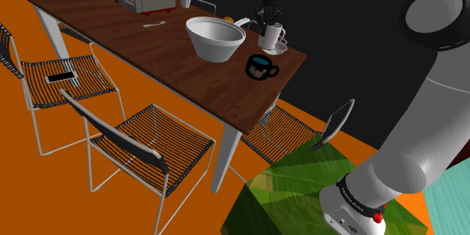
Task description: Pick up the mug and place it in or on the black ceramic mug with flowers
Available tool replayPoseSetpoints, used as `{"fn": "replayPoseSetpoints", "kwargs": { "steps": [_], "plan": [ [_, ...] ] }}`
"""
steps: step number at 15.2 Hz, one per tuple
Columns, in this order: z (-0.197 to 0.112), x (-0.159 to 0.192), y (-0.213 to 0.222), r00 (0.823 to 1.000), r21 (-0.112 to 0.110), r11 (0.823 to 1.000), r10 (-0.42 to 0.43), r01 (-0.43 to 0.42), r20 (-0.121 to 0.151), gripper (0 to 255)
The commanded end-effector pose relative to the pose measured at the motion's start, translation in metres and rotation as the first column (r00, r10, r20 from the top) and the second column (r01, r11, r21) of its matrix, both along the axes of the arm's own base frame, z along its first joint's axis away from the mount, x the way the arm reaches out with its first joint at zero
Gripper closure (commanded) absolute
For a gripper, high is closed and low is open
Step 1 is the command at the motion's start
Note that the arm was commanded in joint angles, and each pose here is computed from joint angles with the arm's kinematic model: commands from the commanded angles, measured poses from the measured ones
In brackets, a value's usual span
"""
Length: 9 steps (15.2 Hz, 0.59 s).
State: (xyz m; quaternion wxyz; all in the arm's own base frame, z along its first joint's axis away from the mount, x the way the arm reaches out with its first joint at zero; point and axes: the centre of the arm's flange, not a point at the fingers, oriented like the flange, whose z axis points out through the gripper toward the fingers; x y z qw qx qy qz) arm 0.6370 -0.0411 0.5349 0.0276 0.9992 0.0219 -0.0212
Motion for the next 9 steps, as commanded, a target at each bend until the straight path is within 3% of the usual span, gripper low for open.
{"fn": "replayPoseSetpoints", "kwargs": {
  "steps": [1,3,9],
  "plan": [
    [0.003,0.000,-0.026,1.000,0.000,1.000,0.001,-0.001,0.000,255],
    [0.008,0.000,-0.057,1.000,0.000,1.000,0.001,-0.001,0.000,255],
    [-0.024,0.000,-0.057,1.000,0.000,1.000,0.001,-0.001,0.000,255]
  ]
}}
